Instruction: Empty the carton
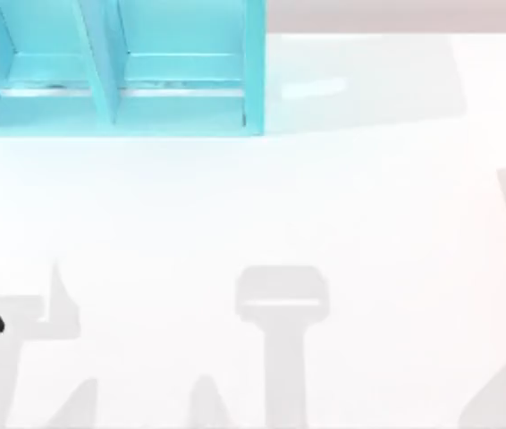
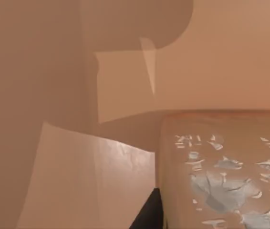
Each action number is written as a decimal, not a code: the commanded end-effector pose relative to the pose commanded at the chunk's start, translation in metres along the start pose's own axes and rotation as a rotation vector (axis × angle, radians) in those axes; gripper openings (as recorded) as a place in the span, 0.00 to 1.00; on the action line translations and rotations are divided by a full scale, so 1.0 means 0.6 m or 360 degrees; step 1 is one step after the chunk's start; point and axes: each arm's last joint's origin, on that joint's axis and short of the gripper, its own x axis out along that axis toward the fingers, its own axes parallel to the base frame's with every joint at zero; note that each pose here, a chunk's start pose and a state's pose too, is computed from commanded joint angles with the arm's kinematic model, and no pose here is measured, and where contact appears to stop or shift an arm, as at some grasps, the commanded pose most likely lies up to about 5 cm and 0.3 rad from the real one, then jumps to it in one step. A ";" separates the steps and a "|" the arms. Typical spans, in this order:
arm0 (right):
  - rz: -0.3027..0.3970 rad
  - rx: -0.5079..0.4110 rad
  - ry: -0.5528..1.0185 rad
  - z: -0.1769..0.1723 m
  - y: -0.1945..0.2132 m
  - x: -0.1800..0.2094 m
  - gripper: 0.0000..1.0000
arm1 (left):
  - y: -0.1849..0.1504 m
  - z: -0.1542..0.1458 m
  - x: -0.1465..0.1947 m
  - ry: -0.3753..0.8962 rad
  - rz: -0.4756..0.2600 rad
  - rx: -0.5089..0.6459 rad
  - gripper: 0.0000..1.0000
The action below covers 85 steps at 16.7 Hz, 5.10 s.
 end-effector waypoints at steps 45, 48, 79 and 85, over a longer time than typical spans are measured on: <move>0.0007 -0.0012 -0.0002 0.217 0.412 -0.075 0.00 | 0.000 0.000 0.000 0.0000 0.0000 0.0000 1.00; 0.0010 0.0000 -0.0003 0.219 0.415 -0.070 0.00 | 0.000 0.000 0.000 0.0000 0.0000 0.0000 1.00; 0.0010 0.0000 -0.0003 0.219 0.416 0.005 1.00 | 0.000 0.000 0.000 0.0000 0.0000 0.0000 1.00; 0.0010 0.0004 -0.0004 0.219 0.415 0.004 1.00 | 0.000 0.000 0.000 0.0000 0.0000 0.0000 1.00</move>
